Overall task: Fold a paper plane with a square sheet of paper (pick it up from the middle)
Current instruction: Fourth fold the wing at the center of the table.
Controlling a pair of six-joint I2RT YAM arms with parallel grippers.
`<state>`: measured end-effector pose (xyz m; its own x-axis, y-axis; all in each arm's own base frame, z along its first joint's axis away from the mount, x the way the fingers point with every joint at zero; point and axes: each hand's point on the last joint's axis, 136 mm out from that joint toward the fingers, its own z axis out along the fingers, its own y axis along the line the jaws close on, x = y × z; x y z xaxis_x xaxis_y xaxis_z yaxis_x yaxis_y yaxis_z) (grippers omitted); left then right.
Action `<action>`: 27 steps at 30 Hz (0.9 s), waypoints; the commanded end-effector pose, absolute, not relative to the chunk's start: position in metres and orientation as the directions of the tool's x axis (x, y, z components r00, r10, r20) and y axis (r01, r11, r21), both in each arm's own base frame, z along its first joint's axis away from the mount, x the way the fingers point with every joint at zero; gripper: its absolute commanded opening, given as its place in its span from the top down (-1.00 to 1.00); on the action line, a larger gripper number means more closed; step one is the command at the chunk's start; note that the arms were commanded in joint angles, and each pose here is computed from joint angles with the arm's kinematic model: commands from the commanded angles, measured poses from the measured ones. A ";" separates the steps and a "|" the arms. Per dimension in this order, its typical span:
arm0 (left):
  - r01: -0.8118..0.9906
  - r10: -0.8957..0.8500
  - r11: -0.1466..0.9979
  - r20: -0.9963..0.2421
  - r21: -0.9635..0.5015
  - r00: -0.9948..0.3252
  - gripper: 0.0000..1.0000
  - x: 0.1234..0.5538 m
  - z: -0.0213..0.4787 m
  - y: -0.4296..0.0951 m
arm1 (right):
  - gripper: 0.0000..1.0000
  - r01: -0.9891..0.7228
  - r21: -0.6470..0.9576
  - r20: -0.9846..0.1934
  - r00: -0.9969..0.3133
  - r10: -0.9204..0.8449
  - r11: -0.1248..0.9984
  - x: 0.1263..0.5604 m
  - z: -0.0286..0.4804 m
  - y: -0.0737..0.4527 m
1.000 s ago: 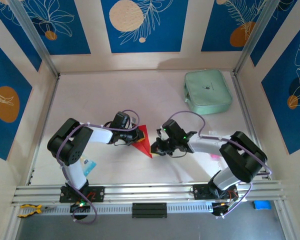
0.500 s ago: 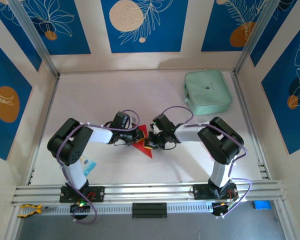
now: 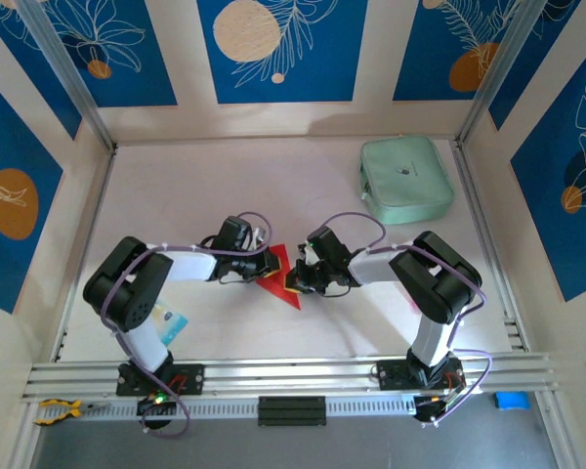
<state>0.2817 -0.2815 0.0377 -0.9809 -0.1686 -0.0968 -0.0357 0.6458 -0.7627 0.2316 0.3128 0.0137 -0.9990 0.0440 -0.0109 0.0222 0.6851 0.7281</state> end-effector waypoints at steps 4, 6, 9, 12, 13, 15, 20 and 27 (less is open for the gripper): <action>-0.013 -0.084 0.656 -0.056 -0.755 -0.995 0.95 0.260 0.028 -0.295 | 1.00 0.129 0.607 0.128 -0.990 0.064 0.784 0.201 -0.027 0.281; -0.013 -0.077 0.652 -0.049 -0.758 -0.996 0.95 0.259 0.023 -0.299 | 1.00 0.132 0.604 0.132 -0.989 0.064 0.786 0.200 -0.028 0.280; -0.048 -0.100 0.711 -0.034 -0.701 -0.994 0.96 0.259 0.005 -0.287 | 1.00 0.137 0.597 0.140 -0.988 0.066 0.790 0.196 -0.031 0.276; -0.096 -0.142 0.753 -0.019 -0.651 -0.990 0.99 0.263 -0.010 -0.272 | 1.00 0.141 0.589 0.150 -0.987 0.064 0.796 0.192 -0.034 0.272; -0.104 -0.154 0.760 -0.023 -0.641 -0.988 1.00 0.266 -0.012 -0.268 | 1.00 0.141 0.585 0.151 -0.986 0.064 0.799 0.190 -0.035 0.271; -0.107 -0.165 0.773 -0.036 -0.626 -0.986 1.00 0.272 -0.012 -0.263 | 1.00 0.146 0.575 0.158 -0.985 0.066 0.805 0.187 -0.038 0.267; -0.110 -0.184 0.780 -0.057 -0.617 -0.981 0.99 0.289 -0.009 -0.255 | 1.00 0.147 0.562 0.168 -0.984 0.061 0.814 0.182 -0.042 0.263; -0.133 -0.226 0.764 -0.068 -0.631 -0.972 0.98 0.312 -0.008 -0.242 | 1.00 0.138 0.566 0.172 -0.984 0.047 0.812 0.181 -0.042 0.264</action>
<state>0.2868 -0.2787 0.0184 -0.9916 -0.1275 -0.0227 -0.0710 0.6817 -0.7282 0.2273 0.3113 0.0124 -0.9995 0.0273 -0.0181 0.0048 0.6673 0.7447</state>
